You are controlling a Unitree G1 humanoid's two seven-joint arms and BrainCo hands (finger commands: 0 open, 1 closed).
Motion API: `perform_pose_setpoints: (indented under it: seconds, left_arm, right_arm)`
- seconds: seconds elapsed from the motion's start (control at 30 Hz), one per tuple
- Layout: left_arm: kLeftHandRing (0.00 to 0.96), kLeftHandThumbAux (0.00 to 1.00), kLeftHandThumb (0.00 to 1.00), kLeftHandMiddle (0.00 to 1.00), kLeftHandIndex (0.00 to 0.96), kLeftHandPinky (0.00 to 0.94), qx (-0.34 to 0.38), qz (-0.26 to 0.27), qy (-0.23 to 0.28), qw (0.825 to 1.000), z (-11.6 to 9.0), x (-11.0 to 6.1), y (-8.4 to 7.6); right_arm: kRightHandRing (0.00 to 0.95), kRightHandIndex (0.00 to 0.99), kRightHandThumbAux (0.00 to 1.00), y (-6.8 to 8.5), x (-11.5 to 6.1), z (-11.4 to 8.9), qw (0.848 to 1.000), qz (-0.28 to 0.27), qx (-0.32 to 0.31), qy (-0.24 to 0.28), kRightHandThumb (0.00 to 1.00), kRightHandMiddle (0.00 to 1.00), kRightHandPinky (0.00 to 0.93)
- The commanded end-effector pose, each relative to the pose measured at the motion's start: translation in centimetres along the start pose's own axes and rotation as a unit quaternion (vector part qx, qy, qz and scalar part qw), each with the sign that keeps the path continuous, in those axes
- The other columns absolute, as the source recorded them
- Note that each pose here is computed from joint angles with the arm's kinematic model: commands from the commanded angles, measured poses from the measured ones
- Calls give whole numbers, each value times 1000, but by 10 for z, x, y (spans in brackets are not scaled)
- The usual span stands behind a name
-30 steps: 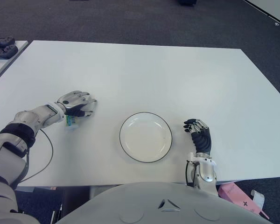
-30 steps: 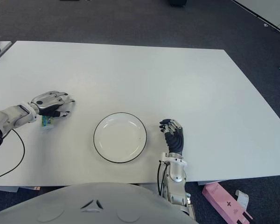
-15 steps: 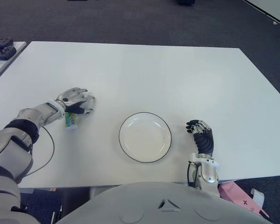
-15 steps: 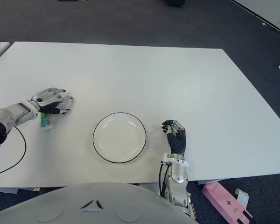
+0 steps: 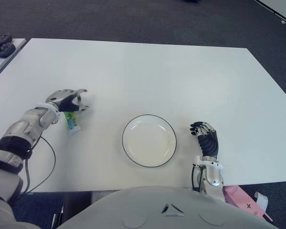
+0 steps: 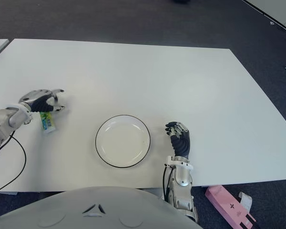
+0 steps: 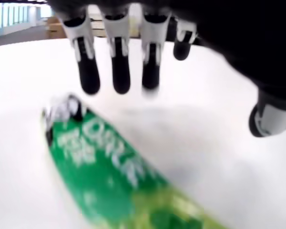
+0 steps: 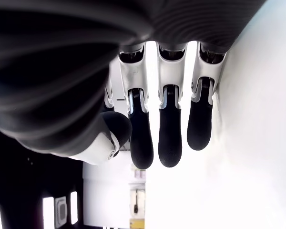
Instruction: Put the toothpaste on the table into the plate.
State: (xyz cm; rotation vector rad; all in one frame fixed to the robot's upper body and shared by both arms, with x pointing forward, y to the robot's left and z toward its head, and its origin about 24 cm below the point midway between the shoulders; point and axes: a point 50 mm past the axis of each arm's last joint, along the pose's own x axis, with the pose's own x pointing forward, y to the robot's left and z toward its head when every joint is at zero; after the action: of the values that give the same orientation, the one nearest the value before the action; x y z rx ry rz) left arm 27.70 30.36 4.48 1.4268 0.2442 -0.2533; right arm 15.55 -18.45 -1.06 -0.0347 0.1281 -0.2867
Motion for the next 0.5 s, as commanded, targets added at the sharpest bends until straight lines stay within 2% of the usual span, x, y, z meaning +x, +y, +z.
perform_pose_setpoints:
  seconds: [0.03,0.3,0.4,0.5]
  left_arm:
    - [228,418,170,151,80,314,-59,39,36,997,5,-7,13]
    - [241,389,114,180,102,316,-116,129,58,983,29,-30,34]
    - [245,379,106,191,108,320,-121,146,63,980,32,-35,39]
    - [257,379,113,206,114,339,-123,164,59,977,41,-49,44]
  right_arm:
    - [489,428,729,1,1,-5,1000,3,1,10,710,489,483]
    - [488,428,729,3,4,-4,1000,4,2,12,710,488,478]
    - [483,428,728,4,4,-4,1000,5,2,14,709,487,466]
    - [479,428,728,4,5,-5,1000,4,3,15,709,486,462]
